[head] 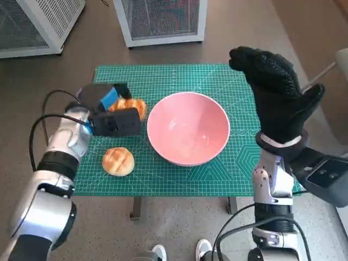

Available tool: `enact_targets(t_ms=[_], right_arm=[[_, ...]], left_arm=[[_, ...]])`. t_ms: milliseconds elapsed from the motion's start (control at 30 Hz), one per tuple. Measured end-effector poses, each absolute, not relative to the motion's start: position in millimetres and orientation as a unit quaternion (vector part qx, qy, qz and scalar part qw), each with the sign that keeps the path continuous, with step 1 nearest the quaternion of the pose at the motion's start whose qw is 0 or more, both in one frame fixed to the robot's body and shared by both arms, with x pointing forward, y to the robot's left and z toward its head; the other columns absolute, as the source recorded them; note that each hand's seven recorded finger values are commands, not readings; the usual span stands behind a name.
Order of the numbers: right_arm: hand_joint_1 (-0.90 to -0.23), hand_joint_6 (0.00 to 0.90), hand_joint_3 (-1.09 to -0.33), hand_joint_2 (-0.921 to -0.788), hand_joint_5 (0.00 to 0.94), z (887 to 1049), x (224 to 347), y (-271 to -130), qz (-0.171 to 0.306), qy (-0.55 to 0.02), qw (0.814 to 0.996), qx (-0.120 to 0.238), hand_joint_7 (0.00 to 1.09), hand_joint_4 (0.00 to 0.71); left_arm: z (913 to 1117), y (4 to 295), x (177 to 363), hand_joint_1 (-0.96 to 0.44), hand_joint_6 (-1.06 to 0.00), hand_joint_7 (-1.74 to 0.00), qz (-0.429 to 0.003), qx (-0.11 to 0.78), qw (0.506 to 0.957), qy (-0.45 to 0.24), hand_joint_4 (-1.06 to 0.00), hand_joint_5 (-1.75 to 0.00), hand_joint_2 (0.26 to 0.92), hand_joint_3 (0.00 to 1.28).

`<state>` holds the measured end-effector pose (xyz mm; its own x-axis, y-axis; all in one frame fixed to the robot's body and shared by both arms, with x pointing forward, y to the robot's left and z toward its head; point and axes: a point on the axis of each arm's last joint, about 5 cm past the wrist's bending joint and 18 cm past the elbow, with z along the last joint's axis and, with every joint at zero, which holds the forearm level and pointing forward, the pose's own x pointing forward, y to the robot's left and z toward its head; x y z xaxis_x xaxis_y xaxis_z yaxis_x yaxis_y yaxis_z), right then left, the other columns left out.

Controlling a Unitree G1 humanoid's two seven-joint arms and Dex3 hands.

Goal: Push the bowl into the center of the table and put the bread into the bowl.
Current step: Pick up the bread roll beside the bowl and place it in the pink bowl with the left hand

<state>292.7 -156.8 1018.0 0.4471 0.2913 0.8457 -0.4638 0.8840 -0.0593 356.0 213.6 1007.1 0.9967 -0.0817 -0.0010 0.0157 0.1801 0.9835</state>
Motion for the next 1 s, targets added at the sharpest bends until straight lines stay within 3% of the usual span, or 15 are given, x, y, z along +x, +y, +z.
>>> enact_targets(t_ms=[300, 600, 1000], right_arm=[[-0.494, 0.142, -0.372, -0.921, 0.006, 1016.9, 292.8, -157.0, 0.224, -0.474, 0.846, 0.099, 0.51, 0.288], [-0.492, 0.143, -0.372, -0.921, 0.005, 1015.9, 292.7, -157.2, 0.226, -0.471, 0.847, 0.099, 0.51, 0.288], [-0.500, 0.140, -0.372, -0.921, 0.004, 1014.9, 292.1, -157.3, 0.228, -0.470, 0.847, 0.098, 0.51, 0.288]], left_arm=[[1037, 214, 351.0, 0.00, -0.59, -1.23, 0.004, 0.597, 0.794, -0.112, -0.69, -1.14, 0.920, 0.08], [1052, 205, 334.9, 0.00, -0.60, -1.22, 0.022, 0.574, 0.799, -0.181, -0.72, -1.11, 0.920, 0.07], [1060, 170, 311.1, 0.00, -0.62, -1.18, -0.008, 0.554, 0.790, -0.263, -0.76, -1.08, 0.920, 0.04]])
